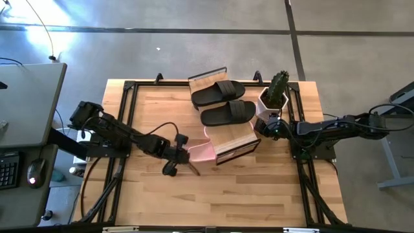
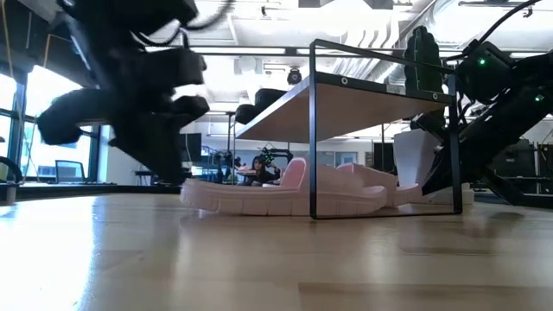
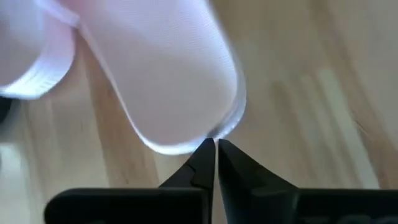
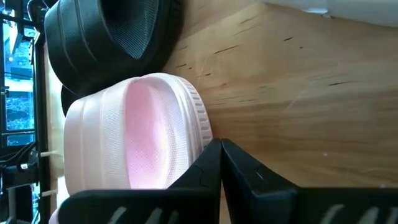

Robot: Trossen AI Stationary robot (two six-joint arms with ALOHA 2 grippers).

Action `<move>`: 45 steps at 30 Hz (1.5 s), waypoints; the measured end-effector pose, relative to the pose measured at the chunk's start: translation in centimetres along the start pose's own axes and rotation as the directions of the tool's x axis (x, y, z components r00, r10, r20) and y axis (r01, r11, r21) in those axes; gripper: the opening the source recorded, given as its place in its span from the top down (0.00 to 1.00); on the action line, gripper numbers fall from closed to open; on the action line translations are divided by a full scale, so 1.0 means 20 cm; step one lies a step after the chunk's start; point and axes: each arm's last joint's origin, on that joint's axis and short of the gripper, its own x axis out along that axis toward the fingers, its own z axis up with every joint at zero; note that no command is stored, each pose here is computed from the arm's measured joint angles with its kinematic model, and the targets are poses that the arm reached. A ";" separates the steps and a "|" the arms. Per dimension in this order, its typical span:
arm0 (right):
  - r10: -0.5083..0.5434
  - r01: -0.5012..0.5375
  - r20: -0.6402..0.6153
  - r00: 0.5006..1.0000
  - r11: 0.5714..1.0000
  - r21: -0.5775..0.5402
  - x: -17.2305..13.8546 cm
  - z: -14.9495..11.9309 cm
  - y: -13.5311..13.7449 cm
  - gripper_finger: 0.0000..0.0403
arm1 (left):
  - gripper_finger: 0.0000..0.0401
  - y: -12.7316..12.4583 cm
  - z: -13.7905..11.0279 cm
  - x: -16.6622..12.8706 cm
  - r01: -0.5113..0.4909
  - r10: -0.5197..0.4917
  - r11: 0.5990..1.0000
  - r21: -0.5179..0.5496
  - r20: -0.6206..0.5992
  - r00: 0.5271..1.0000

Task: Pick and place slides into the shelf
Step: Put the pink slide under the shelf

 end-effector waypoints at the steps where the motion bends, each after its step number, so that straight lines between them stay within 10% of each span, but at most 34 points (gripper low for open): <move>1: 0.001 -0.001 -0.001 1.000 1.000 -0.003 0.00 0.00 0.00 1.00 | 0.99 0.01 0.00 0.00 0.001 -0.001 1.000 -0.030 0.002 1.000; 45: 0.014 -0.015 -0.025 1.000 1.000 -0.024 0.00 0.00 0.01 1.00 | 1.00 0.10 0.10 0.22 -0.009 0.035 0.993 -0.117 0.227 0.973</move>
